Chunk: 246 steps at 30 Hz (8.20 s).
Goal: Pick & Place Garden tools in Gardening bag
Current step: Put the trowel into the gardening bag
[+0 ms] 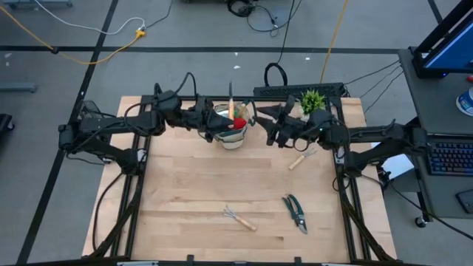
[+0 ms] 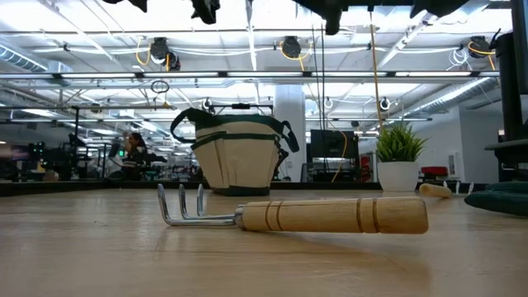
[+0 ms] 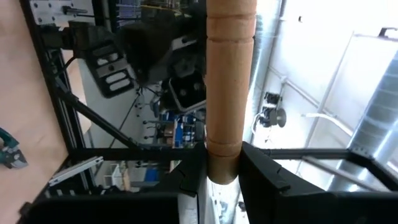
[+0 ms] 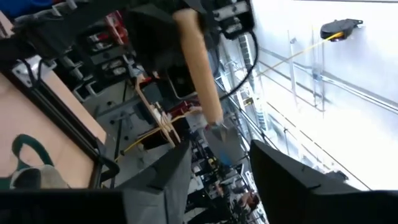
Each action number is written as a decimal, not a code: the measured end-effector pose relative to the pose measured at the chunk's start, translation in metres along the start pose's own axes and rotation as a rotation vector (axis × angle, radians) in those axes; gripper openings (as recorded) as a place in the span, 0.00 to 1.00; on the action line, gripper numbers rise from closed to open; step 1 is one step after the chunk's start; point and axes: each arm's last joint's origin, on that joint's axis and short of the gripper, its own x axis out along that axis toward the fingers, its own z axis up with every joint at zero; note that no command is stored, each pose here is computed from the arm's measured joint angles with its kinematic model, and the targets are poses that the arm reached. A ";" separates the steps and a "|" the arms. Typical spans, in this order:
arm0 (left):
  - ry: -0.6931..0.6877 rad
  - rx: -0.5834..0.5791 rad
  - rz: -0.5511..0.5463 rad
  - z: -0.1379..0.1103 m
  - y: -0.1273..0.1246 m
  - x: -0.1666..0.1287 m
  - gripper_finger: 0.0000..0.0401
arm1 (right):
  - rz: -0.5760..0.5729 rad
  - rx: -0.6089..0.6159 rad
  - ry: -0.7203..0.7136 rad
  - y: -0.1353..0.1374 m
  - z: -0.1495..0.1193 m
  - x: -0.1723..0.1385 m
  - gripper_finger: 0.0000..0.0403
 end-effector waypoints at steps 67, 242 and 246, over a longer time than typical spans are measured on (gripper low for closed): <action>-0.014 -0.140 0.102 -0.009 0.018 0.011 0.22 | 0.087 -0.199 0.037 0.038 0.033 0.062 0.16; -0.350 1.140 1.092 -0.032 0.099 -0.095 0.66 | -0.043 1.464 0.593 0.068 -0.139 0.116 0.24; -0.344 1.139 1.089 -0.032 0.099 -0.095 0.66 | -0.044 1.464 0.591 0.067 -0.139 0.116 0.25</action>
